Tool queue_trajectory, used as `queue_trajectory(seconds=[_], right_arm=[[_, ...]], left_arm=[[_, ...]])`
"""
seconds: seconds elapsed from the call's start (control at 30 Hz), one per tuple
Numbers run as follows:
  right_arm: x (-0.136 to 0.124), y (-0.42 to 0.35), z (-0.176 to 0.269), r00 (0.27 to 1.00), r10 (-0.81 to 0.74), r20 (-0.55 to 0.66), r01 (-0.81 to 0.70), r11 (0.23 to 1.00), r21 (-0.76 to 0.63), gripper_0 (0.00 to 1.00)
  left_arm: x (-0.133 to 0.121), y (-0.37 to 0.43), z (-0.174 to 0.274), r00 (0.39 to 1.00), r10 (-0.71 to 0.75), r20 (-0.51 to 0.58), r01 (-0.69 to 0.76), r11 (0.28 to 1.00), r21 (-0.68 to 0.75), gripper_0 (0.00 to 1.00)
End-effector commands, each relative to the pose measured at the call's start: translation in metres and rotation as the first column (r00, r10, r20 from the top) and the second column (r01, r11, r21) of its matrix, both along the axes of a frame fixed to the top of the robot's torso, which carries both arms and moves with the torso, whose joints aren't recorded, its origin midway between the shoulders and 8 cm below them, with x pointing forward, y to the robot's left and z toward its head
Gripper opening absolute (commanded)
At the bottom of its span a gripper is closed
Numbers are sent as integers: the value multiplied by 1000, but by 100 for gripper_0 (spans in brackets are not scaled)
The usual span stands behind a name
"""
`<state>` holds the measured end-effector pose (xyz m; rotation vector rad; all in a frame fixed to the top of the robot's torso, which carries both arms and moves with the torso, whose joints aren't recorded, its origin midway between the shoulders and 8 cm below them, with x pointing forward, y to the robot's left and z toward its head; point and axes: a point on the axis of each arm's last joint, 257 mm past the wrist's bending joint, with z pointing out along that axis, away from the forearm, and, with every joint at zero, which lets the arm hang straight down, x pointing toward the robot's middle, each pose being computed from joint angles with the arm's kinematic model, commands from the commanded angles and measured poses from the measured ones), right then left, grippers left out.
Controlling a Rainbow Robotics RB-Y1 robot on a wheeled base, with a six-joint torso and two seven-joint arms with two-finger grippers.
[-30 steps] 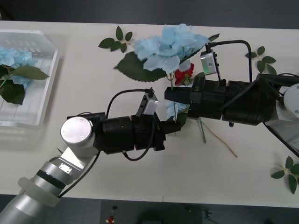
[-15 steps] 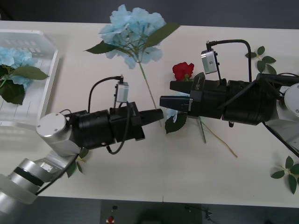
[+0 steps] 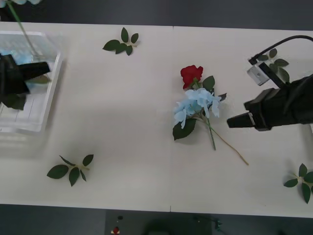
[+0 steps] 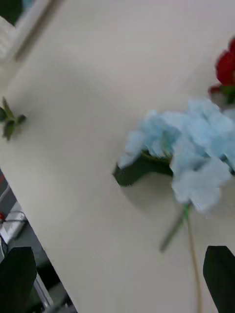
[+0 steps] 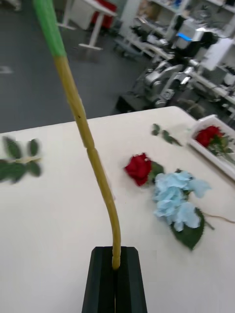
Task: Put the red flowers into the right box and the blue flowers into the left box
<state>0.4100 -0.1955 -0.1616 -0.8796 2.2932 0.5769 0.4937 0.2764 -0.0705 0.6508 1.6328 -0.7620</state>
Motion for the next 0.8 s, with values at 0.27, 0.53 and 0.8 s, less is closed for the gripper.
queue_trajectory(seconds=[0.27,0.53,0.8], right_arm=[[-8,-32,-28,957,-265,-118,247,958,-146,100],[53,-9,-28,859,-477,-184,473,878,-69,100],[159,8,-22,833,-554,-13,544,822,-166,100]], left_arm=[[-11,217,-17,909,410,-79,-373,883,286,0],[-34,268,-40,842,538,-41,-475,776,415,0],[-40,283,-52,814,580,-21,-503,724,473,22]])
